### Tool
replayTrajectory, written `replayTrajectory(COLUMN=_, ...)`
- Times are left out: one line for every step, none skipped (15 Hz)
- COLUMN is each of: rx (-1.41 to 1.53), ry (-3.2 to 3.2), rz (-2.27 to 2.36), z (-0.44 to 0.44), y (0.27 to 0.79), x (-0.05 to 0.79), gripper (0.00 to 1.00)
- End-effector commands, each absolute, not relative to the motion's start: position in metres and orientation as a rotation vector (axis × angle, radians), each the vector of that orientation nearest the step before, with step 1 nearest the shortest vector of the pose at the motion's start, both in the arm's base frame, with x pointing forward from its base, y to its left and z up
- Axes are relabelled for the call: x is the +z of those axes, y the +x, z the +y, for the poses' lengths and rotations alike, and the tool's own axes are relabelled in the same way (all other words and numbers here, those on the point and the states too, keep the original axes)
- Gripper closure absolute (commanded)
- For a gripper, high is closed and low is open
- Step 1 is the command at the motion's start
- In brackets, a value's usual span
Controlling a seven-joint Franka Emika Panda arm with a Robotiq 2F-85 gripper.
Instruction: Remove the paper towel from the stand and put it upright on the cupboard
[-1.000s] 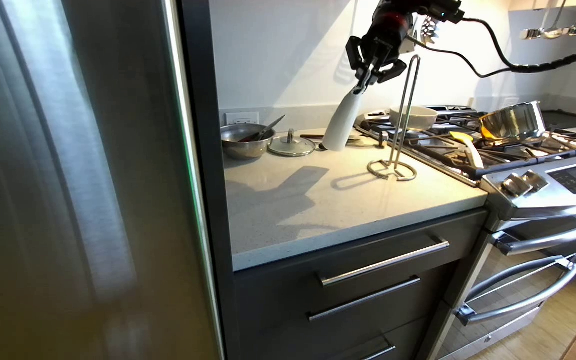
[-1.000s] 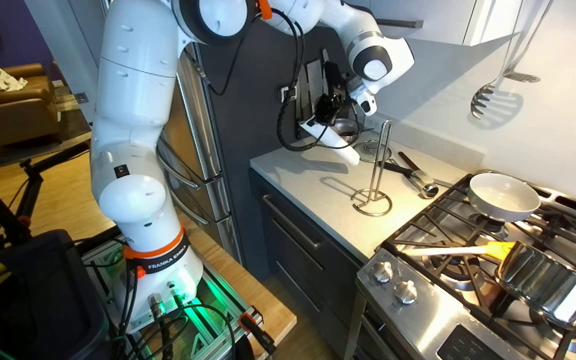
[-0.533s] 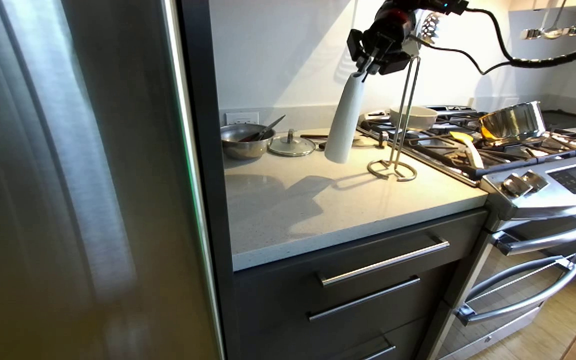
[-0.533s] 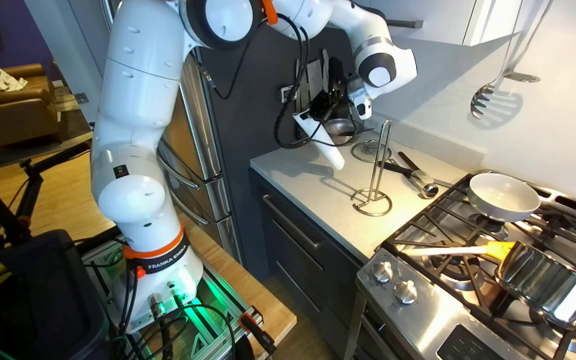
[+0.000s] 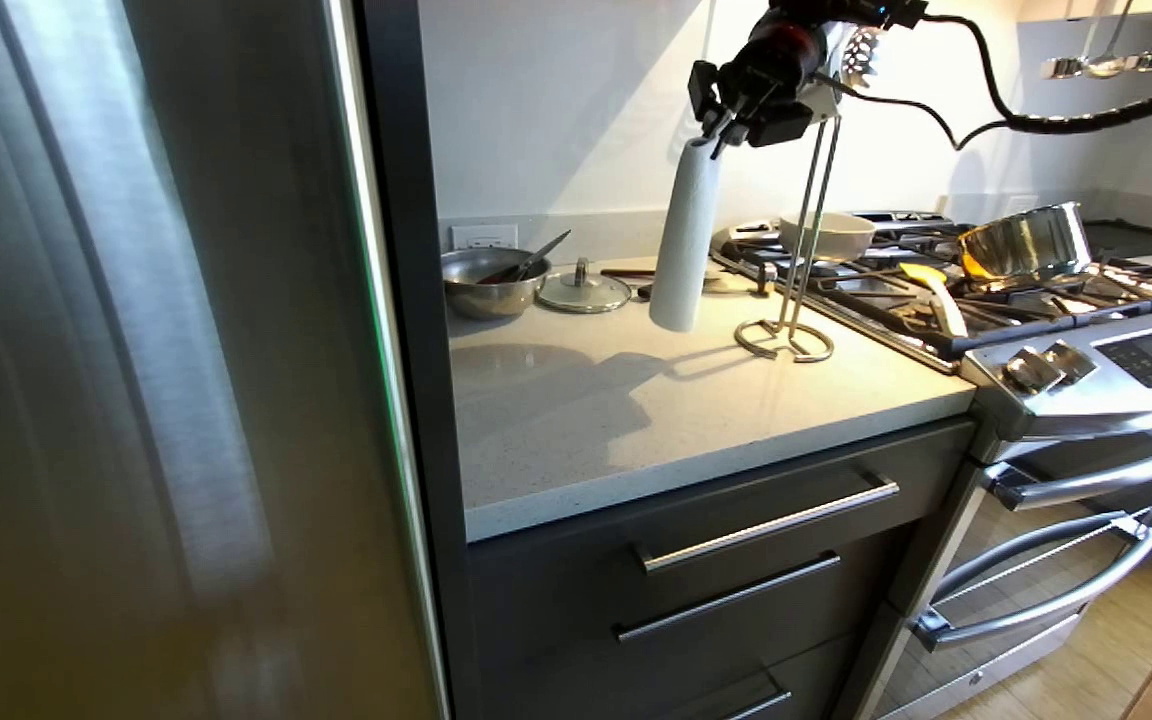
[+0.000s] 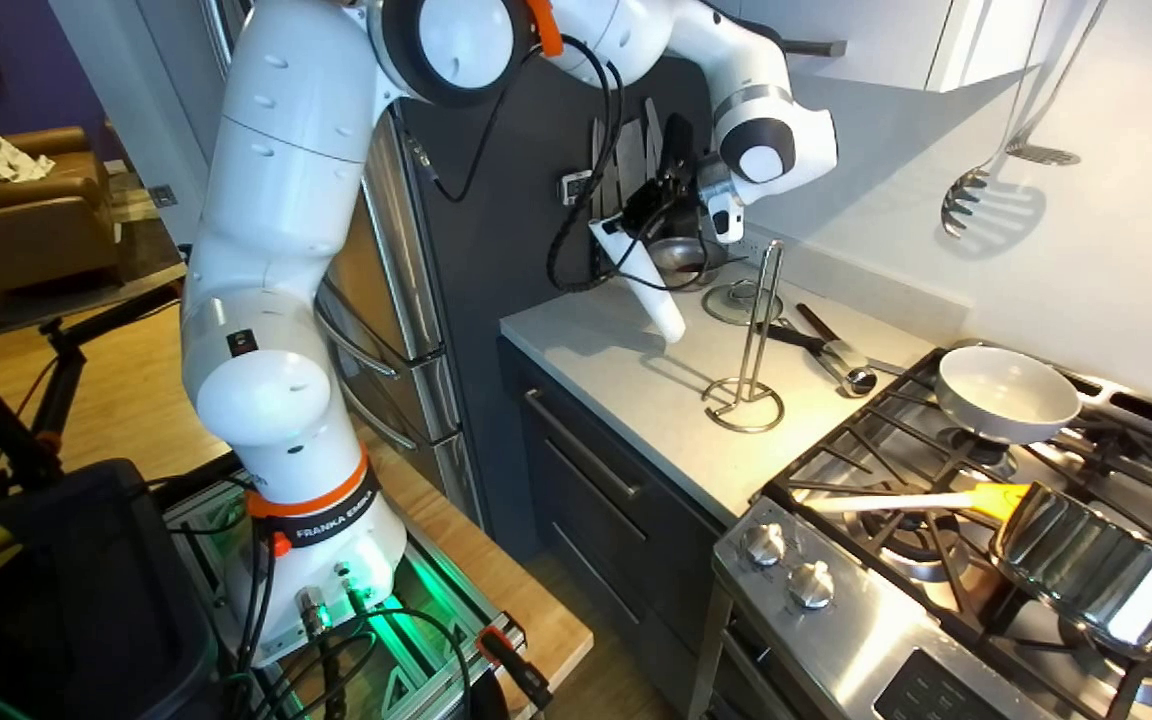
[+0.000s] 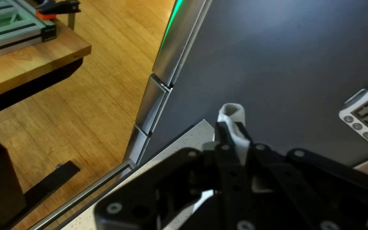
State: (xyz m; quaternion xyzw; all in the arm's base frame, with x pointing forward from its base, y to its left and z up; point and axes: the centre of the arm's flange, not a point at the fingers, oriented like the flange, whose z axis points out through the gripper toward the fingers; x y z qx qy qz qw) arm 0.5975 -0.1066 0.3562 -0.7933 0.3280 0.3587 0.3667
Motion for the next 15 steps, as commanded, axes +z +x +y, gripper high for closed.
replayTrajectory(rx=0.969, ry=-1.842, rz=0.974, z=-0.12, y=0.608, x=0.352, gripper=0.98)
replayTrajectory(rx=0.982, ry=-1.797, rz=1.009, z=-0.122, y=0.61, x=0.35, gripper=0.98)
replayTrajectory(rx=0.999, ry=-1.748, rz=1.039, z=-0.125, y=0.611, x=0.346, gripper=0.98)
replayTrajectory(rx=1.018, ry=-1.705, rz=1.074, z=-0.126, y=0.612, x=0.345, gripper=0.98)
replayTrajectory(rx=1.036, ry=-1.668, rz=1.101, z=-0.127, y=0.613, x=0.343, gripper=0.98)
replayTrajectory(rx=1.049, ry=-1.635, rz=1.121, z=-0.128, y=0.613, x=0.34, gripper=0.98)
replayTrajectory(rx=1.056, ry=-1.606, rz=1.142, z=-0.128, y=0.614, x=0.339, gripper=0.98)
replayTrajectory(rx=1.052, ry=-1.582, rz=1.166, z=-0.127, y=0.615, x=0.338, gripper=0.98)
replayTrajectory(rx=1.059, ry=-1.556, rz=1.173, z=-0.126, y=0.615, x=0.339, gripper=0.98)
replayTrajectory(rx=1.066, ry=-1.534, rz=1.176, z=-0.125, y=0.616, x=0.339, gripper=0.98)
replayTrajectory(rx=1.07, ry=-1.515, rz=1.182, z=-0.124, y=0.617, x=0.339, gripper=0.98)
replayTrajectory(rx=1.075, ry=-1.498, rz=1.182, z=-0.122, y=0.618, x=0.339, gripper=0.98)
replayTrajectory(rx=1.079, ry=-1.491, rz=1.175, z=-0.12, y=0.618, x=0.339, gripper=0.98)
replayTrajectory(rx=1.077, ry=-1.486, rz=1.162, z=-0.117, y=0.618, x=0.338, gripper=0.98)
replayTrajectory(rx=1.081, ry=-1.479, rz=1.155, z=-0.114, y=0.619, x=0.338, gripper=0.98)
